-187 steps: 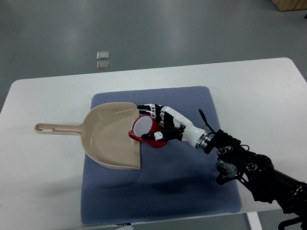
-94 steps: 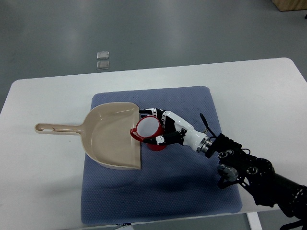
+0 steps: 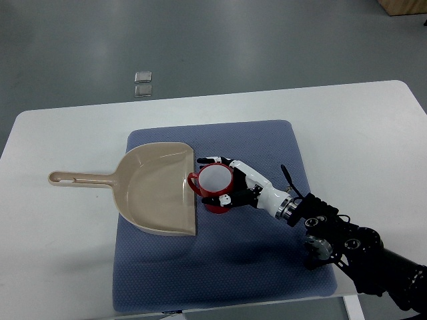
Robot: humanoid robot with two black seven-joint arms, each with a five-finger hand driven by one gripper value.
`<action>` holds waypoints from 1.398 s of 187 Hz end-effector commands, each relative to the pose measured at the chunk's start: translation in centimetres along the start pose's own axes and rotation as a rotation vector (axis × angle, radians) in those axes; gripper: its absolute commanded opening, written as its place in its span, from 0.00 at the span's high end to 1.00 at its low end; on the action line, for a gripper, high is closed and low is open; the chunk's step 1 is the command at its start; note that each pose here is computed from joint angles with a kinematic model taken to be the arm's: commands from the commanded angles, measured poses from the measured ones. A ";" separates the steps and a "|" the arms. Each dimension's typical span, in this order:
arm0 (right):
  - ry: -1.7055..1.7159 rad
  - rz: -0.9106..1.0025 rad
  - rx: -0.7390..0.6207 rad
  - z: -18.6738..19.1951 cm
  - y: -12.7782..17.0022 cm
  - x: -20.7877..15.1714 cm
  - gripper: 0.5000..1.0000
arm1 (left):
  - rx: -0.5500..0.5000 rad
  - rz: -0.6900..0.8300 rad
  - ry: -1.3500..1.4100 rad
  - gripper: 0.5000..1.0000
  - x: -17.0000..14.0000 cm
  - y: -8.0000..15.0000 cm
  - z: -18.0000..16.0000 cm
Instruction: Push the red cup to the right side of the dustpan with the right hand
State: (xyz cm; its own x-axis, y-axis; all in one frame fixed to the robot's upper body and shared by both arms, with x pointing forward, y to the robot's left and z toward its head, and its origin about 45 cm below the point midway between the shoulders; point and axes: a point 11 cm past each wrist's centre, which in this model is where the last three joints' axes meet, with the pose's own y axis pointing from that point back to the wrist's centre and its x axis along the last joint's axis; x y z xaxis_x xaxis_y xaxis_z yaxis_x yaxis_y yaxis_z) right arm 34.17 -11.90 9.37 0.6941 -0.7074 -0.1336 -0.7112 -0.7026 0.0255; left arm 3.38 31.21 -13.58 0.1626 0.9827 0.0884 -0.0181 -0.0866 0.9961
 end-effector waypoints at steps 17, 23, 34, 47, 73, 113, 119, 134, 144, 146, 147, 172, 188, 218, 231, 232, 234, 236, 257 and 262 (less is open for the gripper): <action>0.005 -0.002 0.004 -0.2 -0.2 -0.1 0.14 | -0.001 0.000 0.001 0.00 0.0 0.0 0.0; 0.006 -0.003 0.005 -0.3 -0.2 -0.1 0.14 | -0.001 0.000 0.001 0.00 0.0 0.0 0.0; 0.008 -0.003 0.006 -0.3 -0.3 0.0 0.14 | -0.001 0.000 0.001 0.00 0.0 0.0 0.0; 0.009 -0.004 0.011 -0.5 -0.4 0.1 0.14 | -0.001 0.000 0.001 0.00 0.0 0.0 0.0; -0.005 0.001 0.026 -1.1 -0.6 0.4 0.14 | -0.001 0.000 0.000 0.00 0.0 0.0 0.0; -0.016 -0.023 0.048 -1.9 -1.2 0.2 0.14 | 0.002 0.000 0.000 0.00 0.0 0.0 0.0; -0.014 -0.027 0.054 -2.2 -1.3 0.1 0.14 | -0.001 0.000 0.000 0.00 0.0 0.0 0.0; -0.011 -0.023 0.061 -2.7 -1.2 0.7 0.14 | -0.001 0.000 0.001 0.00 0.0 0.0 0.0; -0.023 -0.020 0.073 -3.1 -1.3 0.9 0.14 | -0.001 0.000 0.000 0.00 0.0 0.0 0.0; -0.027 -0.020 0.076 -3.2 -1.3 0.9 0.14 | -0.001 0.000 0.000 0.00 0.0 0.0 0.0; -0.027 -0.020 0.076 -3.2 -1.3 0.9 0.14 | -0.001 0.000 0.000 0.00 0.0 0.0 0.0; -0.025 -0.003 0.080 -3.6 -1.0 2.0 0.14 | -0.001 0.000 0.000 0.00 0.0 0.0 0.0; -0.014 0.003 0.082 -4.0 -0.9 2.5 0.14 | 0.002 -0.001 -0.001 0.00 0.0 0.0 0.0; -0.052 0.093 0.122 -5.4 -0.6 5.1 0.14 | 0.002 0.000 0.000 0.00 0.0 0.0 0.0; -0.147 0.206 0.176 -6.9 -0.7 7.3 0.14 | 0.002 -0.001 -0.001 0.00 0.0 0.0 0.0; -0.148 0.206 0.176 -6.9 -0.7 7.3 0.14 | 0.002 -0.001 -0.001 0.00 0.0 0.0 0.0; -0.168 0.231 0.180 -7.0 -0.7 7.7 0.14 | -0.001 -0.001 -0.002 0.00 0.0 0.0 0.0; -0.185 0.256 0.179 -7.1 -0.6 8.1 0.14 | -0.001 0.000 0.000 0.00 0.0 0.0 0.0; -0.434 0.475 0.179 -8.2 -0.2 12.3 0.13 | -0.001 -0.001 -0.004 0.00 0.0 0.0 0.0; -0.474 0.493 0.177 -8.3 -0.1 12.9 0.13 | 0.002 -0.003 -0.004 0.00 -0.1 0.0 0.0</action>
State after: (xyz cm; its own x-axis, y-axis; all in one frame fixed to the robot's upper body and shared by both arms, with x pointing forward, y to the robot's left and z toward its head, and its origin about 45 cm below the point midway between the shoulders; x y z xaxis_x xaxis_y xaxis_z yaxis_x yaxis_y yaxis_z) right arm 42.14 -18.95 15.44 0.3761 -0.8369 -0.3978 -0.9197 -0.3895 -0.0500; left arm 3.37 31.17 -13.58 0.1641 0.9826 0.0869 -0.0177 -0.0852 0.9962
